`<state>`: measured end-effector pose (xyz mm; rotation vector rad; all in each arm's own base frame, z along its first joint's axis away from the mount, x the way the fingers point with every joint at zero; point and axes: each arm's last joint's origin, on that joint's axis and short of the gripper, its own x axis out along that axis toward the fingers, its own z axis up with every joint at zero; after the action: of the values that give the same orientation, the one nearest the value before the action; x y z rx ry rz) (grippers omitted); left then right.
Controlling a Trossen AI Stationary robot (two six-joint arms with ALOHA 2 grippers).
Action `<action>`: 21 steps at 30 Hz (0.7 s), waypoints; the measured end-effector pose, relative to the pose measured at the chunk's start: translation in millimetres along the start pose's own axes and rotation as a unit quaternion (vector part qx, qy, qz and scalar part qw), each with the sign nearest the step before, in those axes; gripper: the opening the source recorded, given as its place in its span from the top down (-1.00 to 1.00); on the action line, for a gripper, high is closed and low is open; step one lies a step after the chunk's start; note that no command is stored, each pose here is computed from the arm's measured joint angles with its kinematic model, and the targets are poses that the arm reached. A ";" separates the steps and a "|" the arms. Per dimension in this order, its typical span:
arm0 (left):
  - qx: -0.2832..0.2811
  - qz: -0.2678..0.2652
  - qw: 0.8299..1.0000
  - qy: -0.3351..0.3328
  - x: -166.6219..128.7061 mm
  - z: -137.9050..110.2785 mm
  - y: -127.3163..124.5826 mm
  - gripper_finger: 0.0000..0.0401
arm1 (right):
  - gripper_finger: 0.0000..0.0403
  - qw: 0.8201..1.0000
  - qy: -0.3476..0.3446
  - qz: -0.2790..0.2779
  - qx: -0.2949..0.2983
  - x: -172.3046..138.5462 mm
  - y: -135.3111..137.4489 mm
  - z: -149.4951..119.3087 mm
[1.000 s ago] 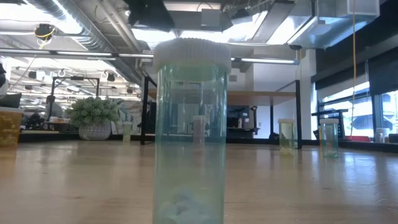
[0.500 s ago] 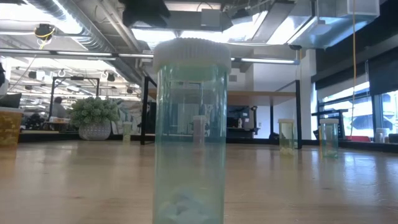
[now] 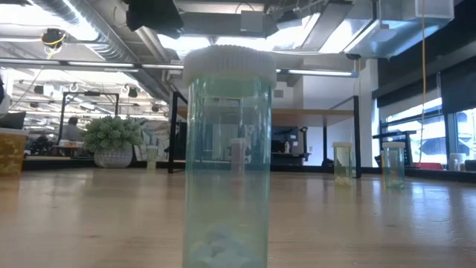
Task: Pick and place medicine bottles onto shelf by color
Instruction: Put the bottom orange pill bottle on the shelf
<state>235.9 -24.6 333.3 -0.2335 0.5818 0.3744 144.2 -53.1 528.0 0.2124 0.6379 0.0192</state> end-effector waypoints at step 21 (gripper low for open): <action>0.022 -0.017 0.999 0.038 -6.2 -10.6 -6.4 0.26 | 0.17 0.991 0.116 0.024 -0.062 84.8 45.7 14.6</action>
<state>228.5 -35.5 328.9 -0.2153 0.6599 0.3211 223.3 -4.2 498.8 0.1068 0.8604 0.1317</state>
